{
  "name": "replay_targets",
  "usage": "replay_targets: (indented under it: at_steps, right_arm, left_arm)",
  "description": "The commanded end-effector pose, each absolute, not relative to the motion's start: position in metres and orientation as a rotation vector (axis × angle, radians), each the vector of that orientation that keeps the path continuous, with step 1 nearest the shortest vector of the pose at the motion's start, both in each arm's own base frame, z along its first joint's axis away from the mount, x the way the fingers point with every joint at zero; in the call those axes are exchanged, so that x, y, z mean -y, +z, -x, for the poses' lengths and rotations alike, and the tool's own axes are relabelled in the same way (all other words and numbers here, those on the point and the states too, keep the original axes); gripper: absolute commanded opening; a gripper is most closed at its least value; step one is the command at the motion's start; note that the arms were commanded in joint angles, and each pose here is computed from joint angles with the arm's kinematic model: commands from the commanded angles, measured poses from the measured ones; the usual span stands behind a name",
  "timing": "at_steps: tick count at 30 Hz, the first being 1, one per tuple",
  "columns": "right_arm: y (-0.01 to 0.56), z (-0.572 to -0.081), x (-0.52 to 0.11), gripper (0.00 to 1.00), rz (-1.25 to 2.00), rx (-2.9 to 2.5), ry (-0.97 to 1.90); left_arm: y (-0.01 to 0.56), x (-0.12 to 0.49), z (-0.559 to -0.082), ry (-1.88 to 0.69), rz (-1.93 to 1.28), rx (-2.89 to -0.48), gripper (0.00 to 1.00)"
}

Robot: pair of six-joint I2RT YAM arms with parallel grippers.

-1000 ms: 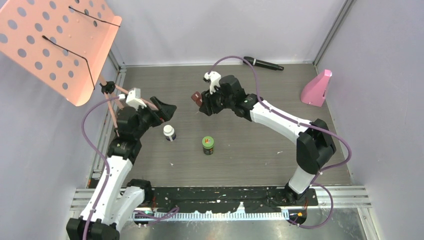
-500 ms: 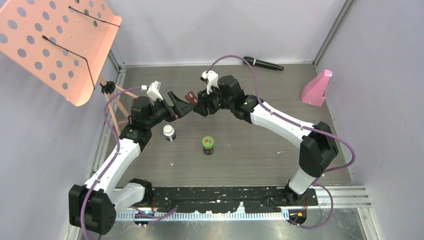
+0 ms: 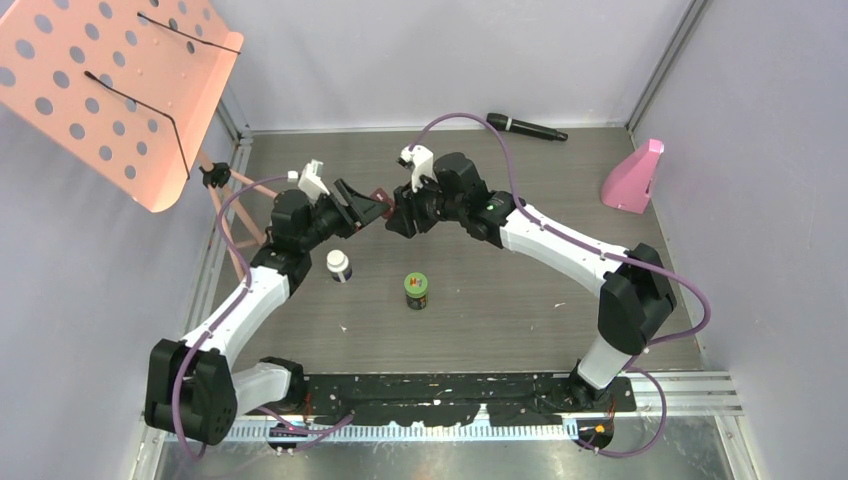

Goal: Sort the pills into containers
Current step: Pick up the pill container at the center of the board, then open the pill container.

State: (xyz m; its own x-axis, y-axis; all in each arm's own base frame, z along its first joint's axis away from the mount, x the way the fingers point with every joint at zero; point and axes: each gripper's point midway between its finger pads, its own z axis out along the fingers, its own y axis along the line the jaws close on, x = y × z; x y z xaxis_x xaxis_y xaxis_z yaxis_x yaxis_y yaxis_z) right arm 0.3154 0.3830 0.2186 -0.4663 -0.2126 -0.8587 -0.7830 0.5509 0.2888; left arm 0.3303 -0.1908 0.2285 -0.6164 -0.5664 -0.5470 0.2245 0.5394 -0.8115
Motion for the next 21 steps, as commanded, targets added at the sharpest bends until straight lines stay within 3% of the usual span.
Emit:
replay_targets:
  at_steps: [1, 8, 11, 15, 17, 18, 20, 21]
  right_arm:
    - [0.238, -0.312, -0.388, 0.35, 0.832, -1.910, 0.914]
    - [0.232, -0.311, -0.391, 0.35, 0.851, -1.932, 0.922]
    - [0.230, -0.310, -0.391, 0.35, 0.855, -1.983, 0.918]
    - [0.226, -0.316, -0.388, 0.42, 0.820, -2.038, 0.875]
    - [0.224, -0.318, -0.386, 0.57, 0.811, -2.061, 0.855]
    - [0.225, -0.317, -0.384, 0.72, 0.809, -2.062, 0.849]
    - [0.228, -0.316, -0.381, 0.89, 0.810, -2.052, 0.837]
    - [0.231, -0.315, -0.379, 0.93, 0.819, -2.033, 0.836]
  left_arm:
    - [0.260, 0.192, -0.341, -1.188, 0.260, -1.807, 0.58]
    - [0.256, 0.198, -0.346, -1.236, 0.291, -1.828, 0.54]
    - [0.254, 0.199, -0.347, -1.254, 0.332, -1.856, 0.38]
    - [0.253, 0.200, -0.346, -1.250, 0.344, -1.896, 0.06]
    - [0.249, 0.198, -0.345, -1.226, 0.365, -1.936, 0.00]
    - [0.248, 0.197, -0.345, -1.214, 0.373, -1.951, 0.00]
    - [0.246, 0.195, -0.344, -1.194, 0.396, -1.979, 0.00]
    - [0.246, 0.194, -0.344, -1.185, 0.407, -1.993, 0.00]
